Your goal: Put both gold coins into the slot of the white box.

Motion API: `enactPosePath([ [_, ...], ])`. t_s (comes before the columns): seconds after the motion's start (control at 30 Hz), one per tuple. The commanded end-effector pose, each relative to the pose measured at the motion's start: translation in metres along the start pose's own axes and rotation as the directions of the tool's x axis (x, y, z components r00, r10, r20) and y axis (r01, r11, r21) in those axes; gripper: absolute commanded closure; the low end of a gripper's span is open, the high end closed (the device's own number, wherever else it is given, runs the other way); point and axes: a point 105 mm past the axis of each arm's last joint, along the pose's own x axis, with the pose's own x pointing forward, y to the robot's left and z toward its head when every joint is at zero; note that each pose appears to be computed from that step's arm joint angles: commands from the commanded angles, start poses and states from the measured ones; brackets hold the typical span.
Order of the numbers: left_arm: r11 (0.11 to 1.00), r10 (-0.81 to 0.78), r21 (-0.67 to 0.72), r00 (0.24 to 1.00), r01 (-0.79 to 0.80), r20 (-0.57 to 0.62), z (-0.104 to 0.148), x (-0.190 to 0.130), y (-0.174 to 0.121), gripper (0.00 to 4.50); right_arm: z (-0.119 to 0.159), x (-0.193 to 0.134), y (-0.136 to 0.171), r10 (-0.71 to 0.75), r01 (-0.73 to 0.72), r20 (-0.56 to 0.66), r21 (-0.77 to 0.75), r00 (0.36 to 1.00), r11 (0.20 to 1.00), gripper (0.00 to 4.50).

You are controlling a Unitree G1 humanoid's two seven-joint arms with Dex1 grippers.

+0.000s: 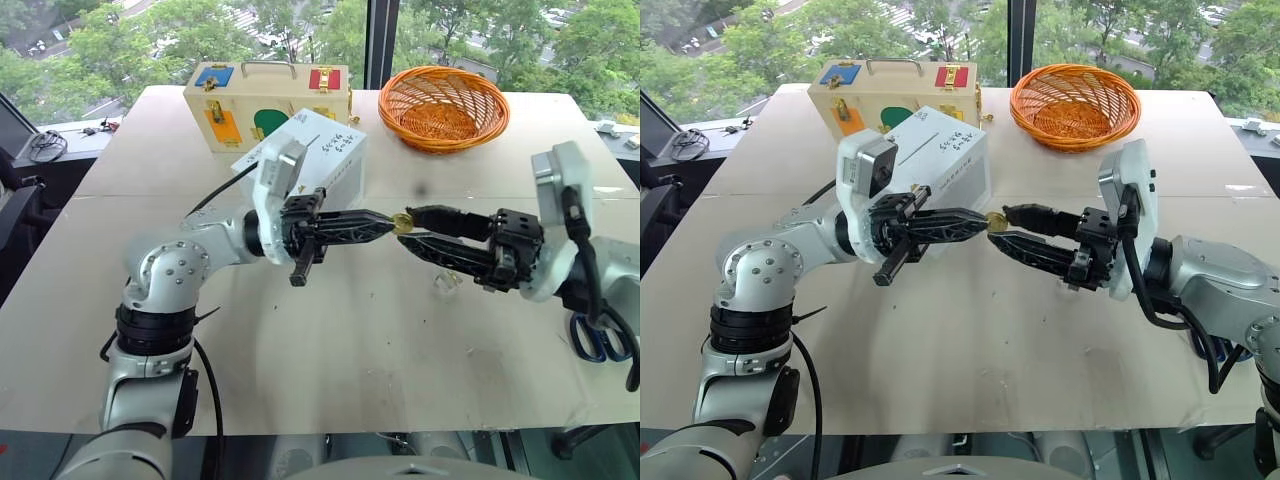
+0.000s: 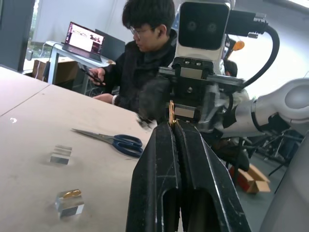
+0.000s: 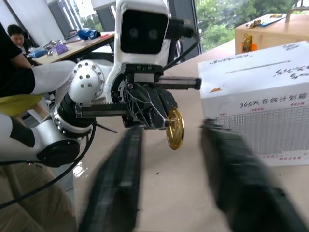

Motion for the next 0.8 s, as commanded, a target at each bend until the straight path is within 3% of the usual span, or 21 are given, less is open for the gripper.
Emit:
enactPosePath([
  [0.03,0.999,0.034,0.027,0.998,-0.036,0.044,0.015,-0.009,-0.002,4.5,0.01,-0.012,-0.009,-0.06,0.062,0.026,-0.063,0.998,0.996,0.51],
  [0.07,0.998,0.053,0.033,0.997,-0.054,0.05,0.017,-0.011,-0.001,4.5,0.01,-0.016,-0.012,-0.082,0.083,0.014,-0.085,0.997,0.993,0.06],
  [0.27,0.956,0.241,0.151,0.966,-0.253,0.093,0.048,-0.031,0.013,4.5,0.015,-0.031,-0.005,-0.091,0.088,0.0,-0.25,0.996,0.964,0.06],
  [0.43,0.783,0.545,0.298,0.833,-0.546,0.095,0.087,-0.06,0.053,4.5,0.02,-0.035,-0.007,-0.148,0.135,0.0,-0.412,0.989,0.901,0.06],
  [0.53,0.675,0.676,0.347,0.734,-0.65,0.06,0.1,-0.07,0.075,4.5,0.025,-0.036,-0.012,-0.183,0.165,0.005,-0.466,0.983,0.869,0.06],
  [0.67,0.607,0.769,0.352,0.639,-0.713,-0.033,0.106,-0.075,0.091,4.5,0.036,-0.037,-0.012,-0.2,0.185,0.026,-0.511,0.979,0.839,0.06],
  [0.73,0.607,0.794,0.285,0.583,-0.742,-0.171,0.1,-0.079,0.099,4.5,0.044,-0.039,-0.01,-0.203,0.189,0.035,-0.547,0.978,0.815,0.06],
  [0.8,0.62,0.785,0.266,0.585,-0.739,-0.204,0.104,-0.079,0.102,4.5,0.048,-0.042,-0.008,-0.209,0.196,0.043,-0.565,0.977,0.801,0.06],
])
